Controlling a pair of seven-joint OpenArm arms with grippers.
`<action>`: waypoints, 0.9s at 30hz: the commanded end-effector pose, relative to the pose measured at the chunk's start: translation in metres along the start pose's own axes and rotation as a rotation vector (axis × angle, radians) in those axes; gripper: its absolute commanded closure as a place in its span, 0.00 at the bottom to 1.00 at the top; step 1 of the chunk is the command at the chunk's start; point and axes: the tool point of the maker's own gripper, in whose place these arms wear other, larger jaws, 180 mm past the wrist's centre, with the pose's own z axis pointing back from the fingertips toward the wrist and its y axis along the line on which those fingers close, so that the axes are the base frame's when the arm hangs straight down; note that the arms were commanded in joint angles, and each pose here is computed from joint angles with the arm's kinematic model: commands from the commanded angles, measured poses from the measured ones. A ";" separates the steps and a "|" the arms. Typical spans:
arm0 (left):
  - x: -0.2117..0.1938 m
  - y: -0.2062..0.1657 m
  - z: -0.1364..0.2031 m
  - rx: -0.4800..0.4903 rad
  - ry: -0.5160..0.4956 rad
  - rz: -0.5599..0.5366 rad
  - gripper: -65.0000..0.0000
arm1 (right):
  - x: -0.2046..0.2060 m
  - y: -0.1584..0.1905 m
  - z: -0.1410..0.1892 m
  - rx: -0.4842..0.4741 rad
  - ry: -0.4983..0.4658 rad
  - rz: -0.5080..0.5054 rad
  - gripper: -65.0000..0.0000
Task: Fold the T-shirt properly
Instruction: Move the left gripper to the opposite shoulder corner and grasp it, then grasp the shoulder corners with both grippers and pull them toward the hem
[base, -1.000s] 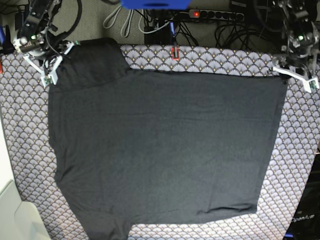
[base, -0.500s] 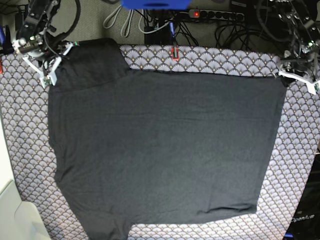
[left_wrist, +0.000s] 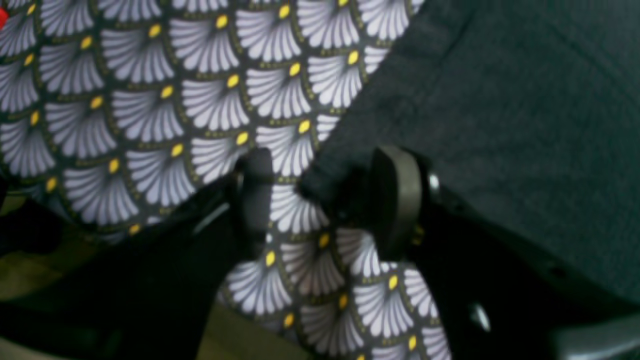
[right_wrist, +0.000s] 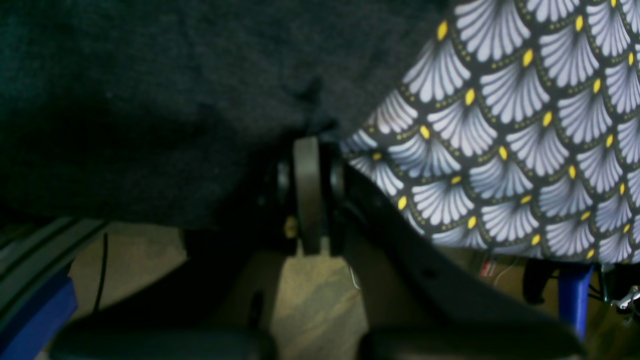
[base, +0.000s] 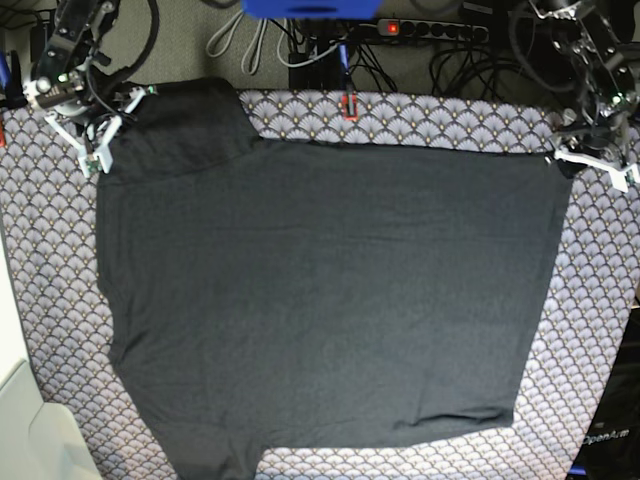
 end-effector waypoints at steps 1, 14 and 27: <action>0.012 0.002 0.000 -0.001 -0.034 -0.009 0.53 | -0.011 0.001 -0.002 0.001 0.045 0.009 1.00; 0.003 -0.008 -0.003 -0.025 -0.013 -0.004 0.53 | -0.011 0.001 -0.002 0.002 0.047 0.010 1.00; 0.000 -0.021 -0.007 -0.053 0.008 -0.054 0.83 | -0.012 0.001 -0.001 0.002 0.047 0.010 1.00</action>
